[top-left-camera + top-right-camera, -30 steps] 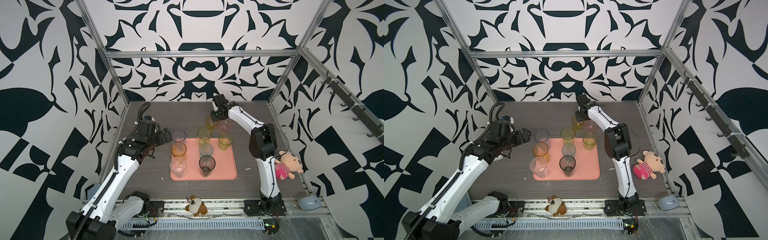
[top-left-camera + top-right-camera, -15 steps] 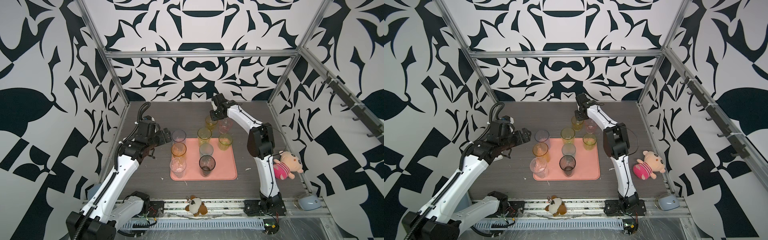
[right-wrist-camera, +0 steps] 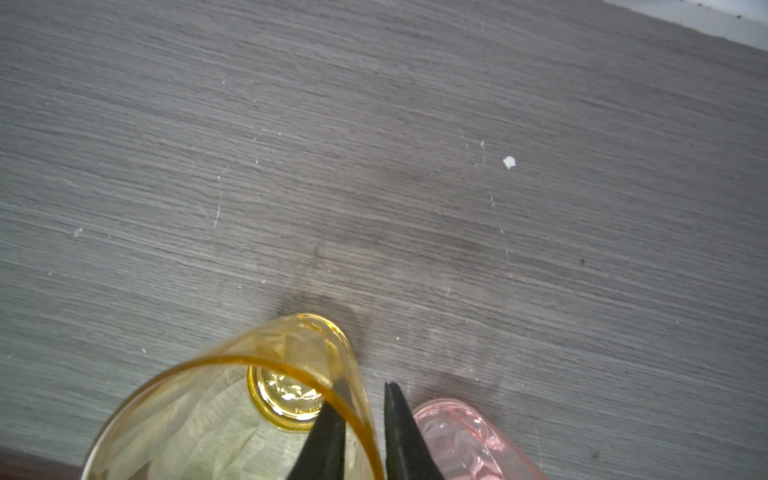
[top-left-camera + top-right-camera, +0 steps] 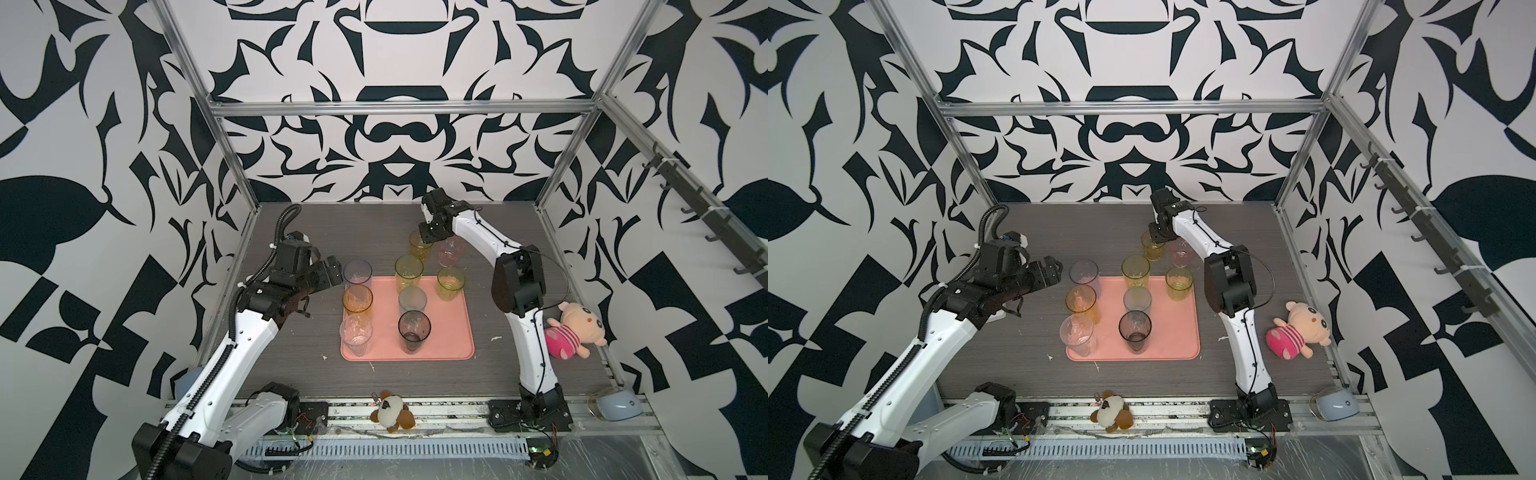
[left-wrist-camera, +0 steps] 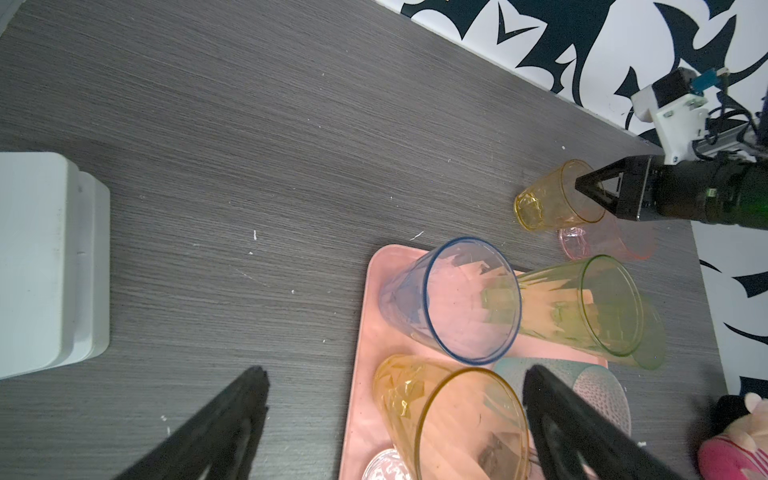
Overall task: Place the glasses into the tray
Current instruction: 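Lower the right gripper and close it on the yellow glass rim, then lift the yellow glass and carry it toward the tray corner nearest the right arm, then lower the yellow glass onto the tray beside the teal glass, then open the right gripper to release the yellow glass, then move the right gripper over the small pink glass beyond the tray, then lower the right gripper and close it on the pink glass rim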
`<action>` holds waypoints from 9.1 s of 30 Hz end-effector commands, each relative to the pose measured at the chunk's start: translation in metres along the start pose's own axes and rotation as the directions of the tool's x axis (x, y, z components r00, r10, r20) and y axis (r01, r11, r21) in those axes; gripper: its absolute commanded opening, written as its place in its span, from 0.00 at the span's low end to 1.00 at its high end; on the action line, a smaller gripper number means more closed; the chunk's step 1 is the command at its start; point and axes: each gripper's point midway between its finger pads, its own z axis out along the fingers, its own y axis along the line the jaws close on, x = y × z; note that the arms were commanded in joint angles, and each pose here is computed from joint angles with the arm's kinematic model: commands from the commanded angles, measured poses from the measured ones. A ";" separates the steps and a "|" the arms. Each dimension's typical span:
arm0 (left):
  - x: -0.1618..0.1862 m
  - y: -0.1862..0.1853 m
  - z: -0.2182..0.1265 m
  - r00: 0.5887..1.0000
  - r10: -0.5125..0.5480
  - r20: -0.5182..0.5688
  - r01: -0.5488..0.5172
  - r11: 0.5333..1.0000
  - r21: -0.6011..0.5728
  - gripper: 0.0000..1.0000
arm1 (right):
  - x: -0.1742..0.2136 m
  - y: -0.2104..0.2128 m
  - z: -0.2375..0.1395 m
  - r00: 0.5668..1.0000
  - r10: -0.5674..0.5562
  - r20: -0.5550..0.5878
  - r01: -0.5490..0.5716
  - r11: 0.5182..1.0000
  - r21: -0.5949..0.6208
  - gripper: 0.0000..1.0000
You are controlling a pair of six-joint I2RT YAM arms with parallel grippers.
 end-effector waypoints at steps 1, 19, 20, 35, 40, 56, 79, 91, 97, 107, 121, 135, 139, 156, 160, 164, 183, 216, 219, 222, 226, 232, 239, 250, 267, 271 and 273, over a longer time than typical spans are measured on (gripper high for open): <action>-0.003 -0.002 -0.006 1.000 0.001 0.009 -0.001 1.000 0.003 0.99 | -0.019 0.000 -0.019 0.999 0.009 0.051 -0.008 1.000 -0.013 0.17; -0.005 -0.005 -0.007 1.000 0.000 0.012 0.000 1.000 0.015 0.99 | -0.027 -0.002 -0.066 0.997 0.028 0.065 -0.027 1.000 -0.012 0.00; -0.005 -0.005 -0.007 1.000 0.000 0.011 0.000 1.000 0.016 0.99 | -0.028 -0.002 -0.071 0.997 0.030 0.068 -0.029 0.999 -0.013 0.00; -0.003 -0.004 -0.015 1.000 -0.007 -0.001 0.007 1.000 0.012 1.00 | -0.017 -0.017 -0.173 0.988 0.097 0.121 -0.099 0.995 0.011 0.00; -0.002 -0.005 -0.016 1.000 -0.011 0.001 0.011 1.000 0.022 0.99 | -0.003 -0.022 -0.210 0.983 0.120 0.137 -0.123 0.992 0.009 0.00; 0.005 -0.006 -0.018 1.000 -0.011 -0.003 0.011 0.999 0.048 1.00 | 0.073 -0.034 -0.296 0.968 0.191 0.163 -0.191 0.981 -0.020 0.00; 0.012 -0.004 -0.020 0.999 -0.023 -0.038 0.024 0.999 0.045 1.00 | 0.219 -0.033 -0.305 0.975 0.220 0.027 -0.220 0.976 0.001 0.00; 0.013 -0.003 -0.021 0.999 -0.026 -0.036 0.028 0.999 0.039 1.00 | 0.254 -0.018 -0.278 0.973 0.231 0.003 -0.231 0.973 0.014 0.00; 0.014 -0.002 -0.021 0.999 -0.031 -0.041 0.032 0.999 0.040 0.99 | 0.260 -0.009 -0.250 0.974 0.227 -0.011 -0.227 0.974 0.021 0.00; 0.015 -0.003 -0.018 0.998 -0.030 -0.049 0.032 0.999 0.041 0.99 | 0.255 -0.003 -0.206 0.974 0.224 -0.007 -0.224 0.973 0.056 0.00; 0.016 -0.004 -0.013 0.998 -0.030 -0.061 0.032 0.999 0.043 0.99 | 0.251 -0.003 -0.167 0.981 0.192 -0.018 -0.189 0.974 0.125 0.00; 0.013 -0.007 -0.015 0.998 -0.034 -0.052 0.037 0.998 0.054 0.99 | 0.255 -0.013 -0.146 0.966 0.252 -0.067 -0.243 0.964 0.111 0.00; 0.014 -0.006 -0.015 0.998 -0.034 -0.053 0.036 0.998 0.053 0.99 | 0.255 -0.015 -0.140 0.962 0.263 -0.078 -0.255 0.961 0.106 0.00; 0.016 -0.003 -0.016 0.998 -0.035 -0.052 0.037 0.998 0.043 0.99 | 0.255 -0.008 -0.126 0.958 0.266 -0.111 -0.258 0.963 0.080 0.00; 0.016 -0.003 -0.017 0.998 -0.037 -0.051 0.040 0.998 0.045 1.00 | 0.254 -0.008 -0.125 0.959 0.263 -0.111 -0.255 0.964 0.078 0.04; 0.016 -0.004 -0.017 0.998 -0.039 -0.049 0.041 0.998 0.049 0.99 | 0.252 -0.008 -0.127 0.959 0.264 -0.104 -0.258 0.963 0.075 0.16; 0.013 -0.002 -0.021 0.998 -0.032 -0.045 0.033 0.999 0.027 0.99 | 0.195 -0.006 -0.194 0.978 0.207 0.034 -0.207 0.978 0.017 0.49; 0.003 -0.002 -0.015 0.999 -0.016 -0.029 0.016 1.000 0.004 0.99 | 0.037 -0.053 -0.203 0.935 0.253 0.247 -0.251 0.967 -0.041 0.51; 0.003 -0.002 -0.013 0.999 -0.015 -0.030 0.015 1.000 -0.002 1.00 | 0.032 -0.058 -0.189 0.936 0.271 0.223 -0.268 0.962 -0.041 0.50; 0.002 -0.002 -0.012 0.999 -0.014 -0.032 0.014 1.000 -0.004 0.99 | 0.030 -0.064 -0.177 0.937 0.284 0.204 -0.283 0.959 -0.033 0.50; 0.001 -0.002 -0.012 0.999 -0.012 -0.030 0.012 1.000 -0.004 0.99 | 0.027 -0.071 -0.163 0.936 0.302 0.179 -0.302 0.953 -0.028 0.50; 0.001 -0.002 -0.009 0.999 -0.012 -0.037 0.012 1.000 -0.008 1.00 | 0.028 -0.079 -0.144 0.938 0.322 0.132 -0.322 0.947 -0.020 0.50; 0.002 -0.003 -0.003 0.999 -0.013 -0.045 0.013 1.000 -0.007 0.99 | 0.038 -0.082 -0.123 0.940 0.334 0.075 -0.334 0.942 -0.007 0.50; 0.006 -0.003 0.000 0.998 -0.019 -0.057 0.019 1.000 -0.001 0.99 | 0.047 -0.088 -0.094 0.934 0.355 0.027 -0.356 0.935 0.010 0.50; 0.009 -0.002 0.002 0.998 -0.021 -0.063 0.021 1.000 -0.002 0.99 | 0.051 -0.088 -0.049 0.930 0.363 -0.057 -0.363 0.932 0.012 0.38; 0.010 -0.001 0.003 0.998 -0.021 -0.065 0.021 1.000 -0.003 0.99 | 0.050 -0.086 -0.047 0.930 0.363 -0.060 -0.364 0.932 0.005 0.31; 0.010 -0.001 0.002 0.998 -0.021 -0.064 0.021 1.000 -0.003 0.99 | 0.050 -0.086 -0.046 0.930 0.362 -0.060 -0.363 0.932 0.005 0.28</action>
